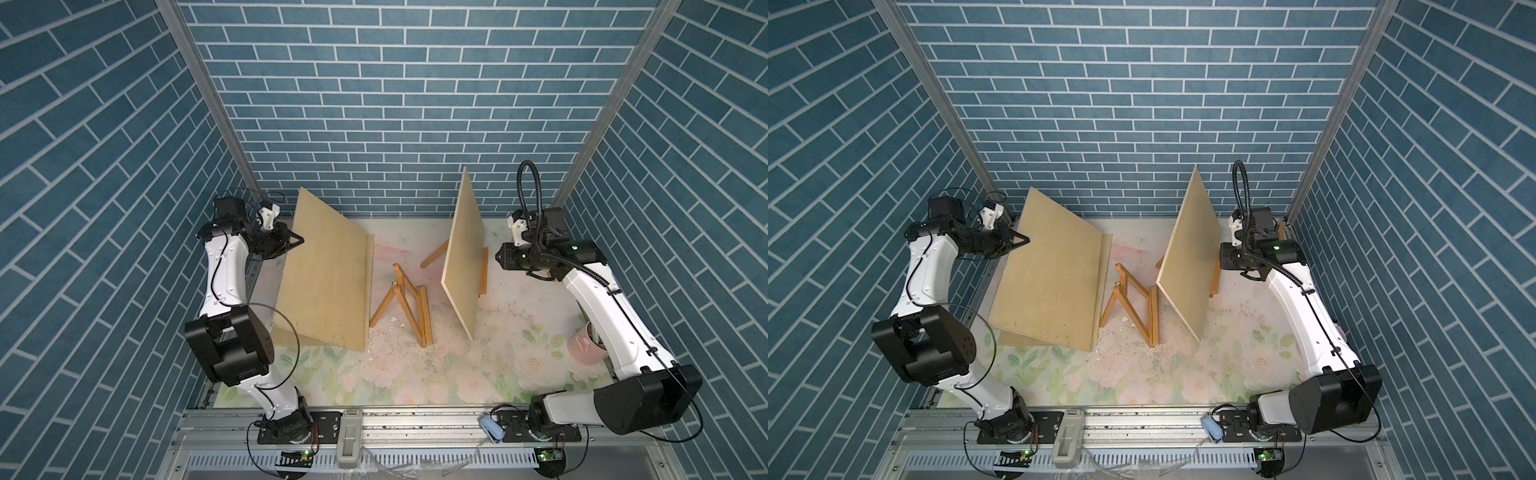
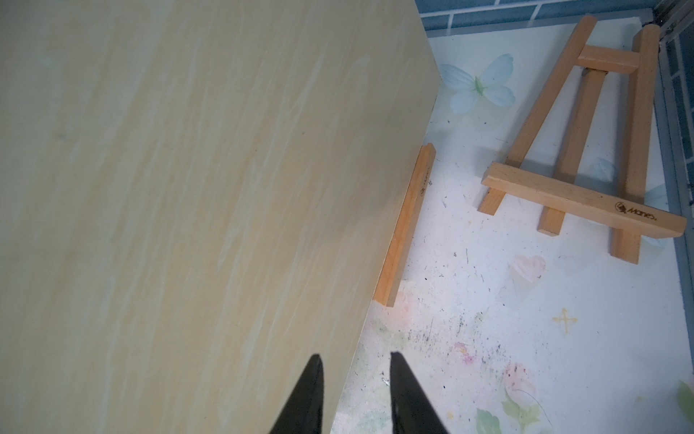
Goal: Disassemble the easel
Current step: Place the drawing board on the drawing board.
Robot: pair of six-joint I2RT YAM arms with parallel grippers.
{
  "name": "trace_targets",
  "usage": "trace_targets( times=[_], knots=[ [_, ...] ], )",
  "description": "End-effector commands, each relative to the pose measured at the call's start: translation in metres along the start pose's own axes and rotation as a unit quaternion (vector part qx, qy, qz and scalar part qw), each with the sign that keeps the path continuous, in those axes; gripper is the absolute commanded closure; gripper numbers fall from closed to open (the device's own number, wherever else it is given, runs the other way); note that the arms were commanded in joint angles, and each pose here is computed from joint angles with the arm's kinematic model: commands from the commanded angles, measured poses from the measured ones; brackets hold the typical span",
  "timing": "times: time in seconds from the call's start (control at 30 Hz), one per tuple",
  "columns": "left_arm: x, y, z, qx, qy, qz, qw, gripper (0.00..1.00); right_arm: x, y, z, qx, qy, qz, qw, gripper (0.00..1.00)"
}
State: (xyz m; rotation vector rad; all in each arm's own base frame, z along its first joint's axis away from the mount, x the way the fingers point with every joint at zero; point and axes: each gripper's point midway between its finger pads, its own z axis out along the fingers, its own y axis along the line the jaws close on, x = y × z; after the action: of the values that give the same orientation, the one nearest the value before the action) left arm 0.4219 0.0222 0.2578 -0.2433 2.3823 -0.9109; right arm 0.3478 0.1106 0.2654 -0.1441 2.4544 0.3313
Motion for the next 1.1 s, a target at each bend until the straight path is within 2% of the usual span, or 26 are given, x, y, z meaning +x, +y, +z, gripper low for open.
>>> trace_targets(
  times=[0.0,0.6,1.07],
  knots=[
    [-0.022,-0.028,-0.013,0.109,-0.032,0.038,0.993,1.0,-0.005,0.004,-0.019,0.004,-0.015,0.014,1.0,0.68],
    [-0.021,0.041,0.017,0.147,-0.021,-0.021,0.989,1.0,0.001,0.001,-0.018,0.038,-0.006,0.024,0.999,0.69],
    [-0.002,0.106,0.04,0.151,0.007,-0.095,0.984,0.98,-0.002,0.006,-0.016,0.053,0.002,0.018,0.998,0.69]
  ],
)
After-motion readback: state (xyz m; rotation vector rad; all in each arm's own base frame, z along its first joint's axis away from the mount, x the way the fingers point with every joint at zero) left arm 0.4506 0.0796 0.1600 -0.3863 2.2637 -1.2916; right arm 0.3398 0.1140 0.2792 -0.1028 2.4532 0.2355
